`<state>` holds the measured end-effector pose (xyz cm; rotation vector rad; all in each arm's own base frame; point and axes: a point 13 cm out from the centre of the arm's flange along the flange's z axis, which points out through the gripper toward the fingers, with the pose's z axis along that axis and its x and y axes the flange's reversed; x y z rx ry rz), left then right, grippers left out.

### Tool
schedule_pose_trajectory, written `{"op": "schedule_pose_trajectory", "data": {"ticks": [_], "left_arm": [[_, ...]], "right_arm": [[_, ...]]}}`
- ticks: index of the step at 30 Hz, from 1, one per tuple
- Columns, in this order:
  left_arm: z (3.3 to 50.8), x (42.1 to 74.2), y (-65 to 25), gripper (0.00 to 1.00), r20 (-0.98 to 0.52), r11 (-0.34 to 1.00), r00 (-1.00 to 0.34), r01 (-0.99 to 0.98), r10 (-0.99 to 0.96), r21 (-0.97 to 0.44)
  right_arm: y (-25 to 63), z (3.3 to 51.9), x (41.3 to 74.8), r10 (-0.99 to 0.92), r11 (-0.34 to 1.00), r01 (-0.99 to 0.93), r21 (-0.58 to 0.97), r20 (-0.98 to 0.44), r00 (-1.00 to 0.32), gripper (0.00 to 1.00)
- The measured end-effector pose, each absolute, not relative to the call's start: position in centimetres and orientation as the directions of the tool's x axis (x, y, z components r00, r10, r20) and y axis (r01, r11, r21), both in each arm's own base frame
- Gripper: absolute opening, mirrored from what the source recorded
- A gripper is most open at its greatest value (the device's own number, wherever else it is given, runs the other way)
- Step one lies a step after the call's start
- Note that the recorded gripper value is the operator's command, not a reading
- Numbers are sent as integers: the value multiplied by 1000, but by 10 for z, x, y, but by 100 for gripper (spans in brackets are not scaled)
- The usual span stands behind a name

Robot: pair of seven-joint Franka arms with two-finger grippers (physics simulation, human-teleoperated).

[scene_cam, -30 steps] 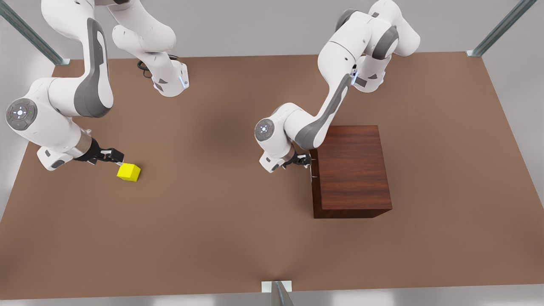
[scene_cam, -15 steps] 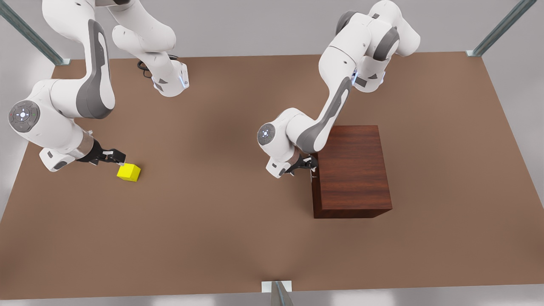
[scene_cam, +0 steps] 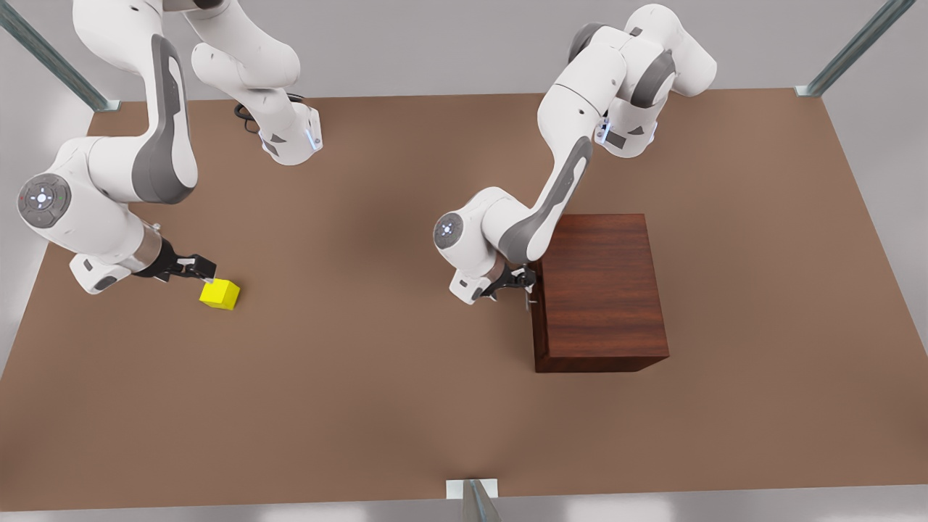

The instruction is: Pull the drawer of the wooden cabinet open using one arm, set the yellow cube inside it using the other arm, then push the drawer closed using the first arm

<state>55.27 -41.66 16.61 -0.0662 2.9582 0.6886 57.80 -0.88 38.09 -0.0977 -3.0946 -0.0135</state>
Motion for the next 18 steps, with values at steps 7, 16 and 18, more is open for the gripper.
{"op": "schedule_pose_trajectory", "data": {"ticks": [7,16,18], "left_arm": [[170,557,-434,100,-142,916,-989,-94,-41,391],[167,555,-456,100,-172,928,-984,-112,-53,355],[165,552,-460,100,-174,929,-983,-111,-51,354]], "right_arm": [[0,379,578,50,999,50,7,49,-998,100],[-3,379,578,59,998,59,7,48,-997,100],[-3,379,578,58,998,59,7,48,-997,100]]}}
